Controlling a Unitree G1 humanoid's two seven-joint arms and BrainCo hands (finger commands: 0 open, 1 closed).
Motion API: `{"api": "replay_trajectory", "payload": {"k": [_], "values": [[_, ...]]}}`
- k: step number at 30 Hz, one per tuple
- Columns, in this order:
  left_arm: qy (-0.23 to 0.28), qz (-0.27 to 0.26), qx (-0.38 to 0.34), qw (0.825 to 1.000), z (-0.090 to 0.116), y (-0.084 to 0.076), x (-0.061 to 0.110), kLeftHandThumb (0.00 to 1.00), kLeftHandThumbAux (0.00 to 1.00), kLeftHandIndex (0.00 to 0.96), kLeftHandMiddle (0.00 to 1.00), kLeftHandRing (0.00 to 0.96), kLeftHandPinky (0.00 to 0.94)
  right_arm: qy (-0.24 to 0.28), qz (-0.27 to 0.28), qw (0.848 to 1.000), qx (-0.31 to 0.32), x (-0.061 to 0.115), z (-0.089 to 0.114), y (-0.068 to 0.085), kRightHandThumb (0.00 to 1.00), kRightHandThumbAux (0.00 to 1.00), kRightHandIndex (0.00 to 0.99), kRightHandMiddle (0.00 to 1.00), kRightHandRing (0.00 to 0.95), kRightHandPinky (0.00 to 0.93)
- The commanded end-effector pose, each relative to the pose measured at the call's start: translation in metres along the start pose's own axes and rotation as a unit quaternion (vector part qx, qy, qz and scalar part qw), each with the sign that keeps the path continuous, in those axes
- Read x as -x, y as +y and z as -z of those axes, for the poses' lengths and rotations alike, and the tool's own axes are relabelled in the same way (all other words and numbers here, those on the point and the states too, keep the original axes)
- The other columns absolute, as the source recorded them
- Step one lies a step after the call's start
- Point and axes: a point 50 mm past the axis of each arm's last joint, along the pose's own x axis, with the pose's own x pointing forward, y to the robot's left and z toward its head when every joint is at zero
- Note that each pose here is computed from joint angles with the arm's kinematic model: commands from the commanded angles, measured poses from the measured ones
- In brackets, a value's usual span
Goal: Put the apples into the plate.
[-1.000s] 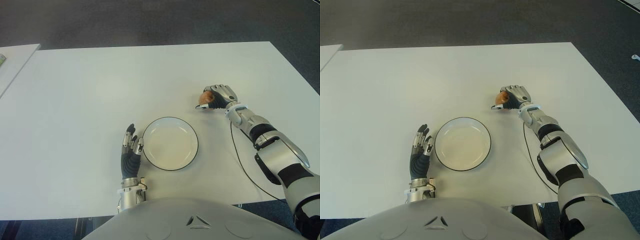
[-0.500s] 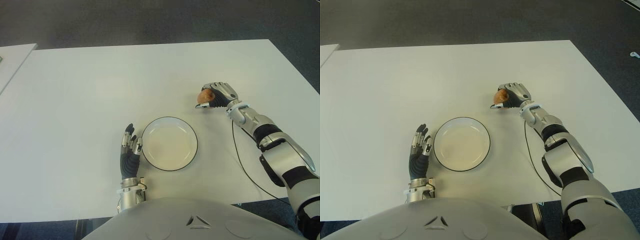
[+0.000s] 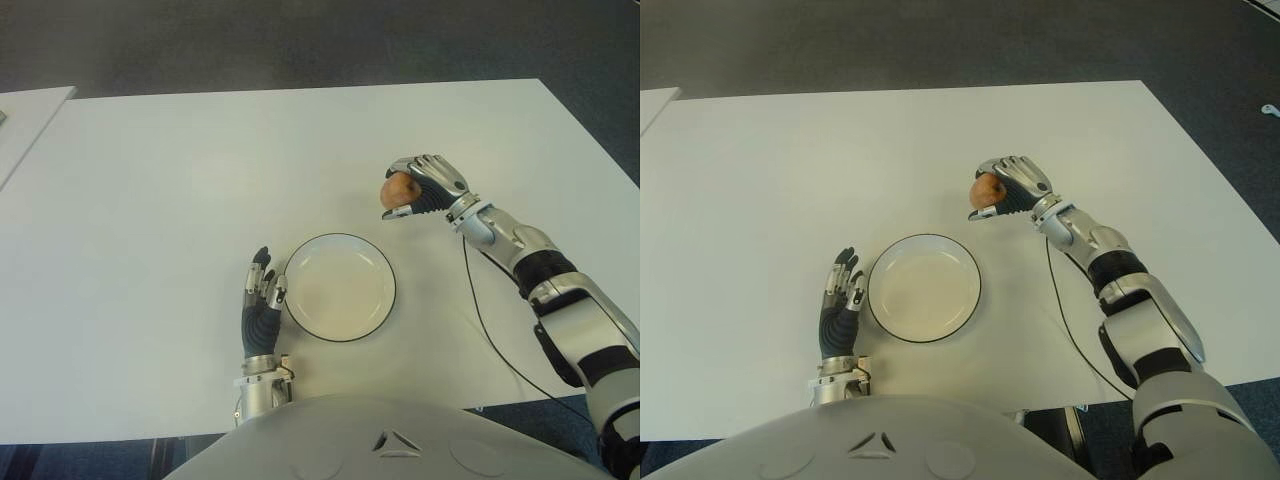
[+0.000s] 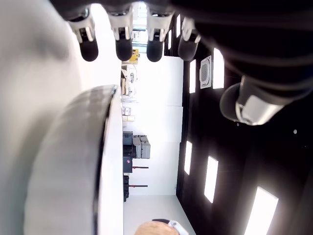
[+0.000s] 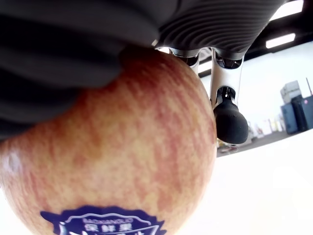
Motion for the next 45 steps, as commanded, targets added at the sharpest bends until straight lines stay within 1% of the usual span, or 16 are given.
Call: {"api": "replay_trajectory", "payload": {"k": [1, 7, 11, 17, 20, 25, 32, 45], "values": [[0.04, -0.01, 0.009, 0.999, 0.01, -0.004, 0.005, 0.056, 0.418, 0.0, 0.0, 0.0, 0.0, -0.039, -0.006, 0.999, -0.007, 0.003, -0.016, -0.003, 0.698, 0.723, 0.439, 0.81, 0.785, 0.749], [0.039, -0.011, 0.01, 0.999, 0.01, -0.004, 0.004, 0.062, 0.421, 0.0, 0.0, 0.0, 0.0, -0.079, -0.019, 0.997, -0.002, 0.004, -0.035, -0.001, 0.697, 0.724, 0.439, 0.801, 0.776, 0.739], [0.037, -0.011, 0.009, 0.999, 0.01, -0.004, 0.004, 0.069, 0.418, 0.0, 0.0, 0.0, 0.0, -0.103, -0.027, 0.994, 0.01, 0.006, -0.046, 0.001, 0.696, 0.725, 0.438, 0.799, 0.776, 0.755], [0.035, -0.01, 0.011, 0.999, 0.01, -0.005, 0.004, 0.07, 0.415, 0.0, 0.0, 0.0, 0.0, -0.127, -0.031, 0.991, 0.013, 0.01, -0.057, 0.003, 0.696, 0.726, 0.438, 0.805, 0.788, 0.786], [0.035, -0.011, 0.011, 0.999, 0.01, -0.005, 0.004, 0.068, 0.414, 0.0, 0.0, 0.0, 0.0, -0.133, -0.032, 0.991, 0.01, 0.011, -0.06, 0.002, 0.696, 0.727, 0.438, 0.812, 0.796, 0.794], [0.038, -0.007, 0.013, 0.999, 0.01, -0.006, 0.003, 0.064, 0.416, 0.0, 0.0, 0.0, 0.0, -0.171, -0.029, 0.985, -0.009, 0.015, -0.073, 0.003, 0.695, 0.727, 0.437, 0.832, 0.82, 0.826], [0.036, -0.004, 0.008, 0.999, 0.01, -0.006, 0.002, 0.057, 0.418, 0.0, 0.0, 0.0, 0.0, -0.217, -0.033, 0.976, -0.017, 0.021, -0.092, 0.005, 0.694, 0.729, 0.437, 0.851, 0.838, 0.836], [0.039, -0.011, 0.015, 0.999, 0.011, -0.007, 0.0, 0.057, 0.431, 0.0, 0.0, 0.0, 0.0, -0.279, -0.031, 0.96, 0.002, 0.025, -0.114, 0.011, 0.7, 0.724, 0.438, 0.879, 0.871, 0.875]]}}
